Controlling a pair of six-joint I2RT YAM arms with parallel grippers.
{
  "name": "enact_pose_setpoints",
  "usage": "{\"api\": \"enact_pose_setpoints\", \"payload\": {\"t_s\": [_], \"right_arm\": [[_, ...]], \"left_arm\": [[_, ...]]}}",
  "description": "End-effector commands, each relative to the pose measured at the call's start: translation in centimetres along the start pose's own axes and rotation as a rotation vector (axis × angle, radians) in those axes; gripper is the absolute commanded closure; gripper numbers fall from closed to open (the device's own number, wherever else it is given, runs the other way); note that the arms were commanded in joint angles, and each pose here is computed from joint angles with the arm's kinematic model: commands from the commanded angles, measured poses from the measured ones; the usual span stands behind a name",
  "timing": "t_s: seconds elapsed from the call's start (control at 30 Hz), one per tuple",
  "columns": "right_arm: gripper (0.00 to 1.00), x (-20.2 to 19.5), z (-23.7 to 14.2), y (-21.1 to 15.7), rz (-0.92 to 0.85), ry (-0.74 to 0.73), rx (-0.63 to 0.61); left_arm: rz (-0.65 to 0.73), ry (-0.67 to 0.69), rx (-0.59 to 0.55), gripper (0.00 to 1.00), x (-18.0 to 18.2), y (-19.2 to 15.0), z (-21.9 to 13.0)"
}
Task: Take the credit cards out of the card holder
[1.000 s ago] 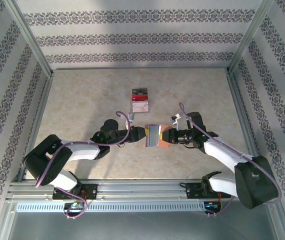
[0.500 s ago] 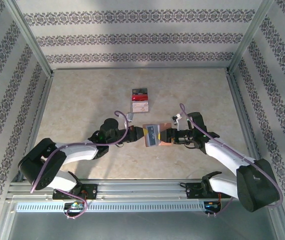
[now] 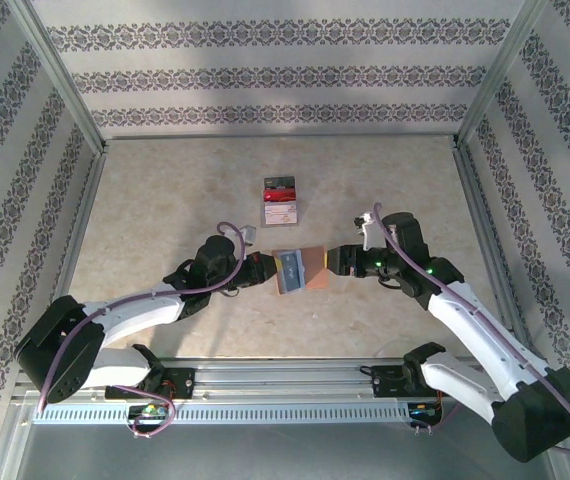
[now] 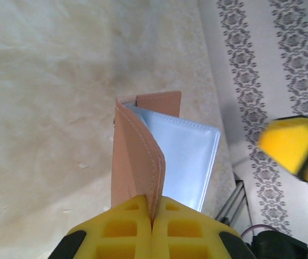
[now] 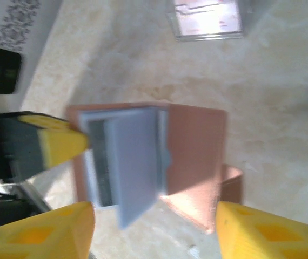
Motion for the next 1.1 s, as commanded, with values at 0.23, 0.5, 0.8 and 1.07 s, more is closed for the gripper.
{"api": "enact_pose_setpoints", "payload": {"t_s": [0.23,0.5,0.8,1.07], "right_arm": [[0.47,4.1,4.6,-1.0,0.005,0.157,0.109],[0.75,0.6,7.3,-3.4,0.073,0.048,0.188],[0.90,-3.6,8.5,-6.3,0.172,-0.026,0.250],[0.93,-5.3,9.4,-8.4,0.225,-0.056,0.326]], "left_arm": [[0.013,-0.038,-0.033,1.00,-0.5,0.5,-0.1],[-0.006,-0.066,0.003,1.00,0.1,0.0,0.8],[-0.048,-0.071,0.059,1.00,1.7,-0.8,2.6],[-0.090,-0.030,0.105,1.00,4.3,-1.8,4.0]]}}
Point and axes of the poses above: each hand's point on the last joint's axis, 136 mm out from that joint toward the fingers, its own z axis out along the fingers, its own x axis along the line the jaws close on, y = z × x, the point moved 4 cm from there along -z, back along the fingers, and after that the axes turned 12 degrees about -z, right-handed, at the moved point
